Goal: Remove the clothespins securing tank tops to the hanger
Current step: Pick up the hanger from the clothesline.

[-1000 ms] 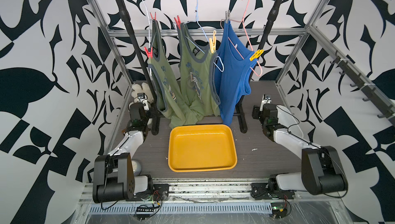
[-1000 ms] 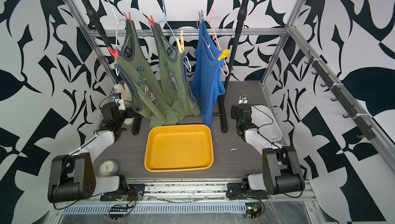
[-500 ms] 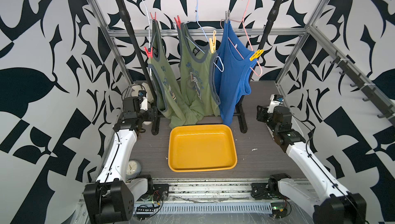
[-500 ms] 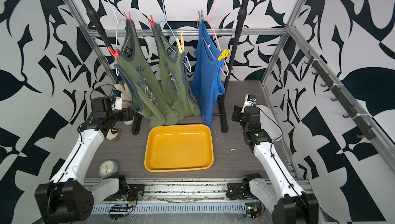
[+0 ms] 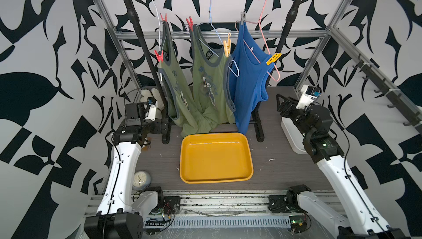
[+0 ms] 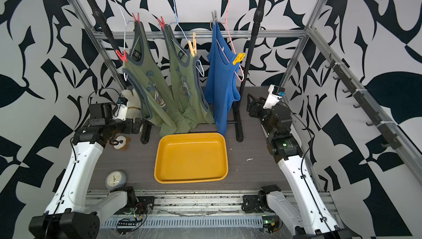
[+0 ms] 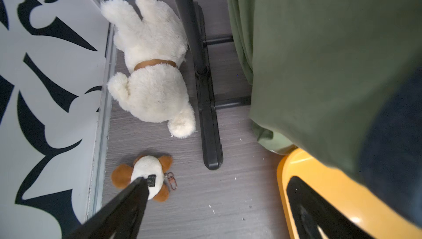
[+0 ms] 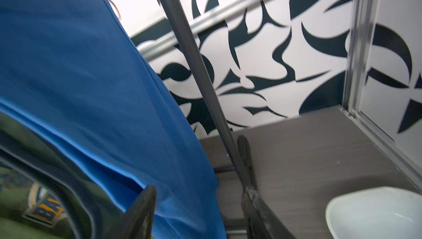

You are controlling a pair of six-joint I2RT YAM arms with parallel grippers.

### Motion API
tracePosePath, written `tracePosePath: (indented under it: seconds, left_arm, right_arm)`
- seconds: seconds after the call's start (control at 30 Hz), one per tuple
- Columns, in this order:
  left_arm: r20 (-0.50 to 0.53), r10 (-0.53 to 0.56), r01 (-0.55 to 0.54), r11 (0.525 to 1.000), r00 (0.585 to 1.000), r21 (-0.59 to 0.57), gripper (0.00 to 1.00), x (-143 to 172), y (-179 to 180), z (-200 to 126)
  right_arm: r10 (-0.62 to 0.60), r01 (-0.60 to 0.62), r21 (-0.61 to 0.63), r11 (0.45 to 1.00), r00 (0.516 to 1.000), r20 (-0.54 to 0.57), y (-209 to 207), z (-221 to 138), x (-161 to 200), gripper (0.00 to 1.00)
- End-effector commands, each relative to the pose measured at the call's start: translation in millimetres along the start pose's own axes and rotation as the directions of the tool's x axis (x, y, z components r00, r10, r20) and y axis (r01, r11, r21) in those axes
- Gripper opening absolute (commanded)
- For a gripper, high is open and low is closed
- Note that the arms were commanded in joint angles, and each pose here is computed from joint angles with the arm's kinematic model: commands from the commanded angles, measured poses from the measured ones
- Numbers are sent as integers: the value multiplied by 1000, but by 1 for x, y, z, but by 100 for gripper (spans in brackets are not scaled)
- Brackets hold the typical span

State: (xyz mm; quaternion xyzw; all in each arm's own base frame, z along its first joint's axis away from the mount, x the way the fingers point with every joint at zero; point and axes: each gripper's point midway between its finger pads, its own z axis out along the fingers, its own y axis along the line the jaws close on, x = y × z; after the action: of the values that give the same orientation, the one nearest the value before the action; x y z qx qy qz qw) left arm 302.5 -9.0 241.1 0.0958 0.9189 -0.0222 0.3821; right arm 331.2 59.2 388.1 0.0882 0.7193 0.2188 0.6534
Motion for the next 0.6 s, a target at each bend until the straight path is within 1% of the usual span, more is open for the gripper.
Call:
tracePosePath:
  seconds: [0.0,0.17,0.27,0.4,0.47,0.57]
  left_arm:
    - [-72,53,-48,996,996,79,99,17,-16,-12]
    - [-78,61,-52,993,995,110,99,21,-21,-11]
    - [-84,68,-57,990,994,132,99,20,-24,-10]
    - [-65,67,-55,985,996,165,99,13,-30,-14]
    - [-57,56,-44,982,997,182,99,9,-32,-15]
    - [-47,49,-39,978,998,203,99,5,-36,-16]
  right_arm:
    - [17,-3,-105,995,992,127,34,-18,-51,62]
    - [12,17,-150,989,982,189,53,-41,-81,62]
    - [7,25,-184,983,985,173,67,-51,-94,62]
    - [5,40,-244,969,983,183,86,-64,-113,62]
    - [2,43,-264,963,986,168,94,-62,-118,63]
    - [7,23,-317,948,996,92,107,-52,-117,62]
